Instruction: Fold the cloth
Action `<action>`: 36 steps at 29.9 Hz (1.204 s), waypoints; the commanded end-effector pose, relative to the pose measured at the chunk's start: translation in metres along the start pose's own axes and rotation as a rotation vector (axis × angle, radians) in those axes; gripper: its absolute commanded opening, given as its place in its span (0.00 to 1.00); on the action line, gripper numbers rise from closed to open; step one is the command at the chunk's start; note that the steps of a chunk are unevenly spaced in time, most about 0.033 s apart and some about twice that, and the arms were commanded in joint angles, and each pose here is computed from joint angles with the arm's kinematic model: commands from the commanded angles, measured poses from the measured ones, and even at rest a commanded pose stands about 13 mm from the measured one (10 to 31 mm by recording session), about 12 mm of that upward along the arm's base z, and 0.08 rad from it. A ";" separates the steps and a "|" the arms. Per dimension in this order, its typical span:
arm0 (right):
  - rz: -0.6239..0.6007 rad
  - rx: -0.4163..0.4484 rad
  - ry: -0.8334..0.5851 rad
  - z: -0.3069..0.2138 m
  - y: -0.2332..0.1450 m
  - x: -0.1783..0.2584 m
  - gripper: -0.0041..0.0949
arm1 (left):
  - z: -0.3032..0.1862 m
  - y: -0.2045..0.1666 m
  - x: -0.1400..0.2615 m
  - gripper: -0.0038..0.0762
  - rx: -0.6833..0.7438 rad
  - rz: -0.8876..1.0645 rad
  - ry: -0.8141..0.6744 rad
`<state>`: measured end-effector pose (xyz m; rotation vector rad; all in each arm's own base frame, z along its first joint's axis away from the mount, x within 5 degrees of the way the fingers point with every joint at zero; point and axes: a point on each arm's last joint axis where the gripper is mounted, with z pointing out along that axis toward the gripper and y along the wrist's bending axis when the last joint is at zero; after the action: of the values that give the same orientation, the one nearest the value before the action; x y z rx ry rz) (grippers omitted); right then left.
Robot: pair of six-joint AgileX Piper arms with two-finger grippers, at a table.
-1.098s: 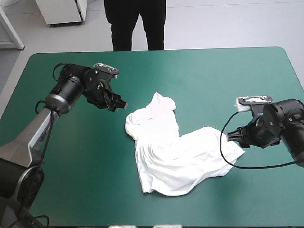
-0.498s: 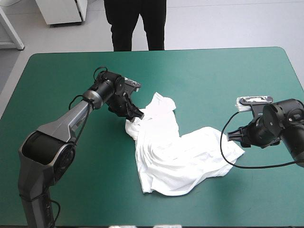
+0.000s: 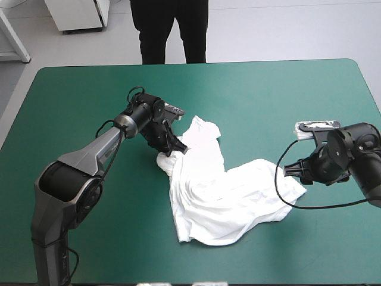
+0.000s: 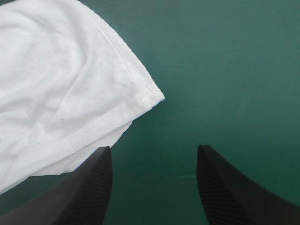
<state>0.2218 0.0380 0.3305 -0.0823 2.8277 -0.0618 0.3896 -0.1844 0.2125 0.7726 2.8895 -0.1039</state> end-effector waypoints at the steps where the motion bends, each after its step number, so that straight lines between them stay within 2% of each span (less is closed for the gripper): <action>1: 0.005 0.016 -0.018 0.002 -0.002 -0.009 0.56 | -0.008 0.000 -0.003 0.04 -0.022 0.011 -0.035; 7: -0.009 0.023 0.061 0.038 0.002 -0.014 0.56 | -0.008 0.000 -0.003 0.04 -0.022 0.011 -0.035; 11: -0.012 0.015 0.050 0.066 0.004 -0.006 0.56 | -0.008 0.000 -0.002 0.04 -0.021 0.013 -0.029; 14: 0.044 -0.014 0.073 0.081 -0.002 -0.002 0.56 | -0.008 0.000 -0.002 0.04 -0.021 0.013 -0.029; 19: 0.129 -0.116 0.049 0.097 -0.019 -0.010 0.58 | -0.008 0.000 -0.003 0.04 -0.021 0.012 -0.034; 29: 0.142 -0.119 0.182 0.146 -0.018 -0.014 0.58 | -0.008 0.000 -0.004 0.04 -0.020 0.011 -0.049; 30: 0.146 -0.121 0.199 0.150 -0.017 -0.013 0.56 | -0.008 0.000 -0.004 0.04 -0.024 0.013 -0.049; 32: 0.147 -0.121 0.232 0.157 -0.017 -0.010 0.45 | -0.008 0.000 -0.004 0.04 -0.025 0.014 -0.048; 36: 0.125 -0.124 0.273 0.162 -0.010 0.000 0.02 | -0.008 0.000 -0.004 0.04 -0.026 0.021 -0.048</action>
<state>0.2750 0.0140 0.2002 0.0571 3.0705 0.0666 0.3886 -0.1878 0.2117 0.7711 2.8938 -0.1291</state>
